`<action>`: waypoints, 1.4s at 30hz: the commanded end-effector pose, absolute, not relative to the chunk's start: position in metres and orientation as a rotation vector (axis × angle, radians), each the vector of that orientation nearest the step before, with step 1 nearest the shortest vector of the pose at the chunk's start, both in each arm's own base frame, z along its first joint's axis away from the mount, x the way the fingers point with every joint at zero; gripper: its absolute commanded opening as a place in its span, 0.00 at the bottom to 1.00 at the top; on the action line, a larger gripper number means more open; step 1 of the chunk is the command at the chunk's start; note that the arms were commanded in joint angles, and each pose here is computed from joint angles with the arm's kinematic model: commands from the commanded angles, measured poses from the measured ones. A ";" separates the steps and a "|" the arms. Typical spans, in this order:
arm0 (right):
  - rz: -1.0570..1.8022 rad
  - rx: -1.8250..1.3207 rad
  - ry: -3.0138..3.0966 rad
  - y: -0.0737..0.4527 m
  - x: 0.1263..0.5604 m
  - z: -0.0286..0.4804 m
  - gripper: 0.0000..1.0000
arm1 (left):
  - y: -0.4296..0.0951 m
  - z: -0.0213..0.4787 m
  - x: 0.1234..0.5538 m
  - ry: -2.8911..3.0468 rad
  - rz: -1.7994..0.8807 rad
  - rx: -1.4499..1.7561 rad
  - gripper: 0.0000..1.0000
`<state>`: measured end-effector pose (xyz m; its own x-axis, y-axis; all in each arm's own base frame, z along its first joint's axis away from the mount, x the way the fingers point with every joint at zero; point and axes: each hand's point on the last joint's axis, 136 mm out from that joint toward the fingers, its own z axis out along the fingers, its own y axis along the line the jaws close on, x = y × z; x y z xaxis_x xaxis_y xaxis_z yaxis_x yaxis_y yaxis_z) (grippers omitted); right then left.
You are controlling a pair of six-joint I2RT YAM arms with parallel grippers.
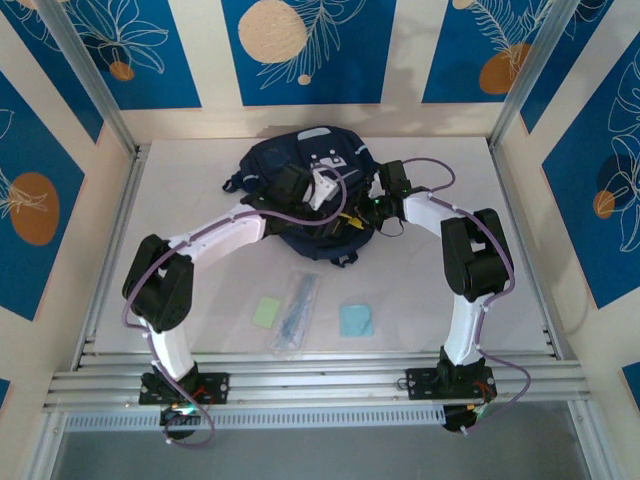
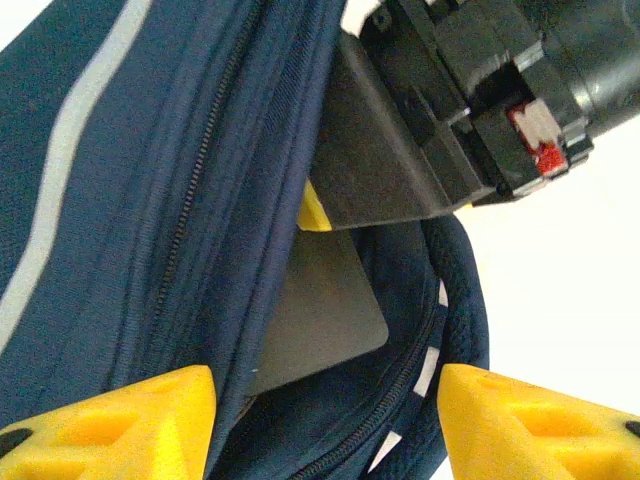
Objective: Pack the student bag
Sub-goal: Place the glasses case in the student bag.
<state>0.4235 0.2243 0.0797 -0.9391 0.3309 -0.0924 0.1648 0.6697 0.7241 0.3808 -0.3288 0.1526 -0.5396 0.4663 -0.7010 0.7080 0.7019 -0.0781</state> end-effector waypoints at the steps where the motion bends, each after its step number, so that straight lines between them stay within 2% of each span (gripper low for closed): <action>1: 1.190 0.388 2.696 0.236 0.416 0.069 0.39 | -0.319 0.140 0.396 2.216 -0.288 0.927 0.60; 7: 1.216 0.381 2.691 0.238 0.412 0.071 0.39 | -0.300 0.139 0.437 2.153 -0.005 0.839 0.57; 11: 1.245 0.381 2.684 0.240 0.409 0.073 0.38 | -0.302 0.134 0.456 2.097 0.082 0.846 0.55; 12: 1.251 0.377 2.684 0.241 0.408 0.072 0.38 | -0.303 0.132 0.458 2.094 0.085 0.841 0.51; 16: 1.251 0.391 2.689 0.240 0.407 0.068 0.38 | -0.311 0.129 0.458 2.091 0.046 0.865 0.08; 17: 1.254 0.399 2.686 0.240 0.408 0.067 0.38 | -0.311 0.129 0.457 2.090 0.040 0.865 0.00; 22: 1.286 0.458 2.637 0.245 0.415 0.070 0.38 | -0.326 0.142 0.439 2.105 -0.135 0.887 0.00; 26: 1.319 0.516 2.547 0.256 0.431 0.079 0.38 | -0.346 0.171 0.416 2.111 -0.394 0.862 0.00; 32: 1.398 0.589 2.436 0.276 0.460 0.082 0.33 | -0.362 0.217 0.400 2.096 -0.604 0.826 0.00; 38: 1.399 0.634 2.346 0.295 0.493 0.077 0.31 | -0.366 0.262 0.398 2.039 -0.674 0.797 0.00; 42: 1.467 0.610 2.351 0.311 0.497 0.078 0.31 | -0.358 0.268 0.408 2.029 -0.603 0.770 0.00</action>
